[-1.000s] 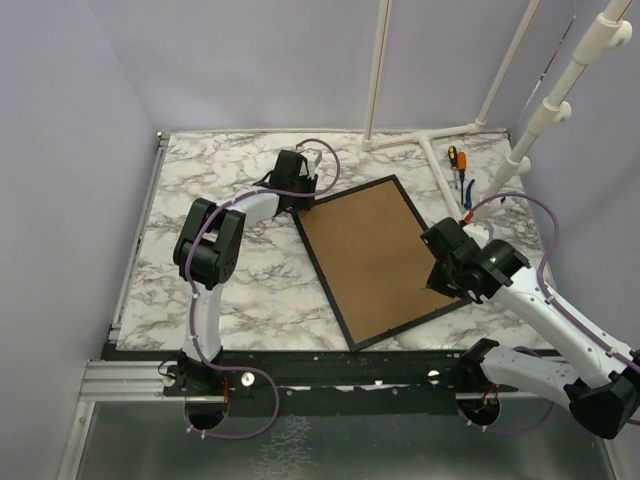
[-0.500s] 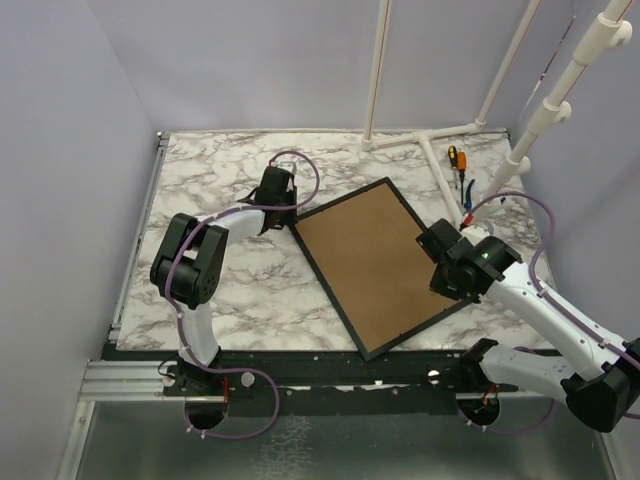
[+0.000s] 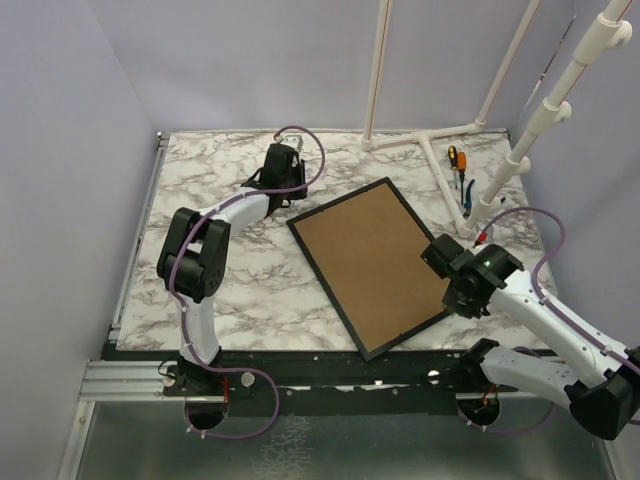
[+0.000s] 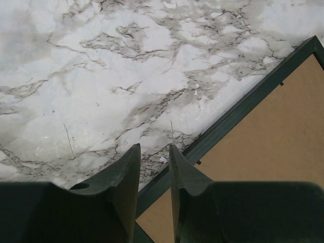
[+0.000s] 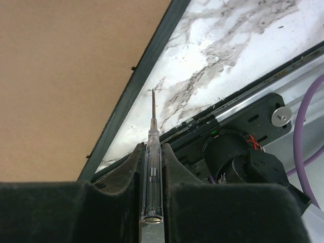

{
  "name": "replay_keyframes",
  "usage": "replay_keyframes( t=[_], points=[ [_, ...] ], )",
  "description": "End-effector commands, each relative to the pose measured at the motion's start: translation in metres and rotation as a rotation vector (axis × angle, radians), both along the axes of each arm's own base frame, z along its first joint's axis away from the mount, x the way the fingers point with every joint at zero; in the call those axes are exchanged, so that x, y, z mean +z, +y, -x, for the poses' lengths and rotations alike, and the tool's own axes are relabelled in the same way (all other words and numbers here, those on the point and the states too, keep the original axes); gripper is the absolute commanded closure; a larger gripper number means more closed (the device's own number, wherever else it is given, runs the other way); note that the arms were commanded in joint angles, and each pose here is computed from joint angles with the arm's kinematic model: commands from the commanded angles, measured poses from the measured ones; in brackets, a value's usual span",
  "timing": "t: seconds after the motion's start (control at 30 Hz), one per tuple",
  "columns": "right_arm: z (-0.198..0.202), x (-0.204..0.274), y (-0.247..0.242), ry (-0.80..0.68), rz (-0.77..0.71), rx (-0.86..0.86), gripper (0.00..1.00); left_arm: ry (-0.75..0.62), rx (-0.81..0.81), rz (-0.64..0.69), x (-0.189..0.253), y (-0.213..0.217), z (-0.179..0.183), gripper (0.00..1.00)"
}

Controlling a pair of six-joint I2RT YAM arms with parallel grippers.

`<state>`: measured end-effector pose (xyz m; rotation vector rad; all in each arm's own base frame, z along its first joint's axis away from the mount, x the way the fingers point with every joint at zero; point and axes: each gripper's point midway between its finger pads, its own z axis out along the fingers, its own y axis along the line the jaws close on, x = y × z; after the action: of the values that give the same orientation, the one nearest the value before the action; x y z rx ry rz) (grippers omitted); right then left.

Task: Take the photo out of the frame
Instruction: Adjust the photo frame at the center of the board.

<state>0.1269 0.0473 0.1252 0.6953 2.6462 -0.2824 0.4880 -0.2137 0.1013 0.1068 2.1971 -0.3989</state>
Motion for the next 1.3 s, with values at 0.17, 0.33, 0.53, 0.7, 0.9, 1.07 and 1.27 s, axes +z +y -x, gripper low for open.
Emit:
replay_keyframes(
  t=[0.17, 0.33, 0.53, 0.7, 0.9, 1.07, 1.27],
  points=[
    [0.008, -0.021, -0.003, 0.080, 0.047, -0.069, 0.99, 0.026, -0.047, 0.009, -0.020, -0.014, -0.011, 0.69],
    [-0.011, -0.022, 0.012, 0.009, -0.014, -0.044, 1.00, 0.034, -0.037, 0.024, -0.022, -0.014, -0.013, 0.69],
    [-0.029, -0.023, 0.021, 0.004, 0.007, -0.026, 0.99, 0.066, -0.020, 0.081, -0.032, -0.014, -0.017, 0.69],
    [-0.035, -0.024, 0.023, -0.010, 0.010, -0.025, 0.99, 0.089, -0.028, 0.112, -0.041, -0.017, -0.019, 0.69],
    [-0.047, -0.020, 0.032, -0.074, -0.035, 0.005, 1.00, 0.113, -0.032, 0.197, -0.043, -0.012, -0.020, 0.68],
    [-0.054, -0.022, 0.034, -0.071, -0.018, 0.014, 0.99, 0.134, -0.066, 0.210, -0.050, -0.014, -0.014, 0.67],
    [-0.066, -0.021, 0.040, -0.089, -0.034, 0.033, 0.99, 0.164, -0.050, 0.194, -0.061, -0.006, -0.001, 0.66]
  ],
)
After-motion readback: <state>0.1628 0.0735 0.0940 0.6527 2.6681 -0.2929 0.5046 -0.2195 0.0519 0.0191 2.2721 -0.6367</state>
